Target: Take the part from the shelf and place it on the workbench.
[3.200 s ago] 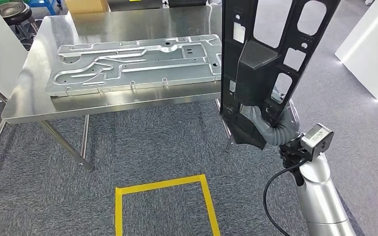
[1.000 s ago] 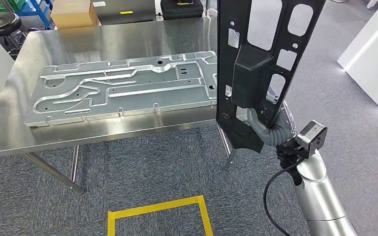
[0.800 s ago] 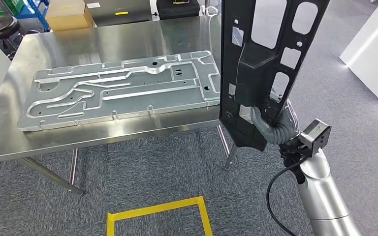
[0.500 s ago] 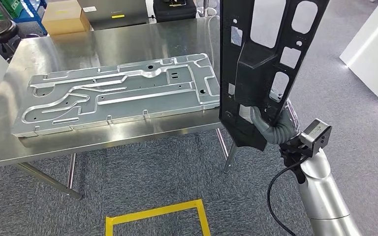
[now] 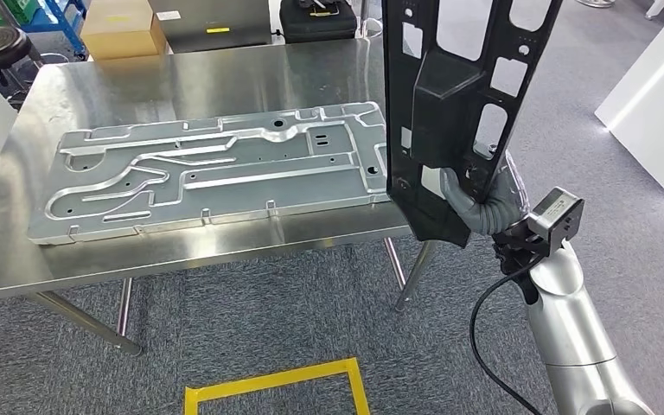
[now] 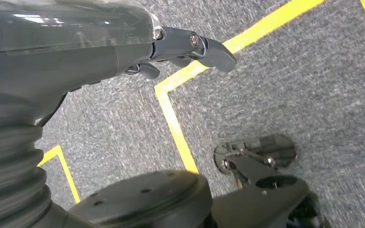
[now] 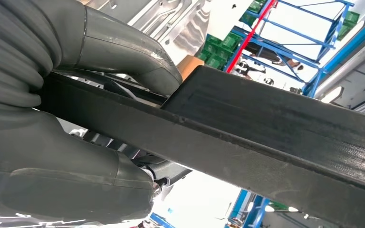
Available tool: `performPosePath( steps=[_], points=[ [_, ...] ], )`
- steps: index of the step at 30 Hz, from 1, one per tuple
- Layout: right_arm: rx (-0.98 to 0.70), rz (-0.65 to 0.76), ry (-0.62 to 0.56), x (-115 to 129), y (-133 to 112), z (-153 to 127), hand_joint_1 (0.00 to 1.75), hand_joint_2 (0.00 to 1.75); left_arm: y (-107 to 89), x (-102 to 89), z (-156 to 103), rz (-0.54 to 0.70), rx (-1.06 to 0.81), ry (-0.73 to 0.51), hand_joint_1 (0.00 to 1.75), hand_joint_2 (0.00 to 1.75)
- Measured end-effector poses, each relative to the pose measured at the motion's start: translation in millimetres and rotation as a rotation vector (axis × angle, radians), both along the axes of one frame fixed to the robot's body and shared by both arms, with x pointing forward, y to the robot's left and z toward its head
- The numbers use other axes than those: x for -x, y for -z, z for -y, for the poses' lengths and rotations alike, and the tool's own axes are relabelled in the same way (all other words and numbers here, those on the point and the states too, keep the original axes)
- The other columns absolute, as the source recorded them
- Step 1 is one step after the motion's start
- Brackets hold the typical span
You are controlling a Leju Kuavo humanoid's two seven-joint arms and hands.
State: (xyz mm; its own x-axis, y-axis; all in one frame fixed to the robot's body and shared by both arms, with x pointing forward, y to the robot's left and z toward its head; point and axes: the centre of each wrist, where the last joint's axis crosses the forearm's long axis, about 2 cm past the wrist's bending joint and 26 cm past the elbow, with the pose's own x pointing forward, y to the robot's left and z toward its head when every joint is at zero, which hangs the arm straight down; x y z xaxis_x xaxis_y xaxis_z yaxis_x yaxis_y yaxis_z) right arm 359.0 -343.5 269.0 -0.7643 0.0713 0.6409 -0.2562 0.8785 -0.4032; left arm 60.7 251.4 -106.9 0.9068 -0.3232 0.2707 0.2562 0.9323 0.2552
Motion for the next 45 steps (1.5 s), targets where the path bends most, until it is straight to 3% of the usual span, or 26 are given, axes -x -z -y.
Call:
performPosePath(
  steps=[16,32,39,42,45],
  points=[
    [0.007,-0.022,0.026,9.6,15.3,6.3,1.75,1.75,-0.6,-4.3,0.0,0.007,0.015,0.007,0.0,1.75],
    [0.013,-0.007,0.028,10.0,13.5,5.9,1.75,1.75,0.0,-0.6,-0.3,0.002,0.01,0.014,0.0,1.75],
    [0.104,0.027,0.086,-18.3,-23.7,2.3,1.75,1.75,-0.8,-6.2,-0.8,0.008,0.005,0.03,0.0,1.75],
    [0.246,0.076,0.233,-55.7,-57.6,-14.0,1.75,1.75,-1.7,-11.7,-0.9,0.015,0.001,0.046,0.0,1.75],
    [0.474,0.142,0.441,-93.9,-92.7,-49.2,1.75,1.75,-3.4,-21.5,-0.8,0.02,-0.008,0.091,0.0,1.75]
  ],
)
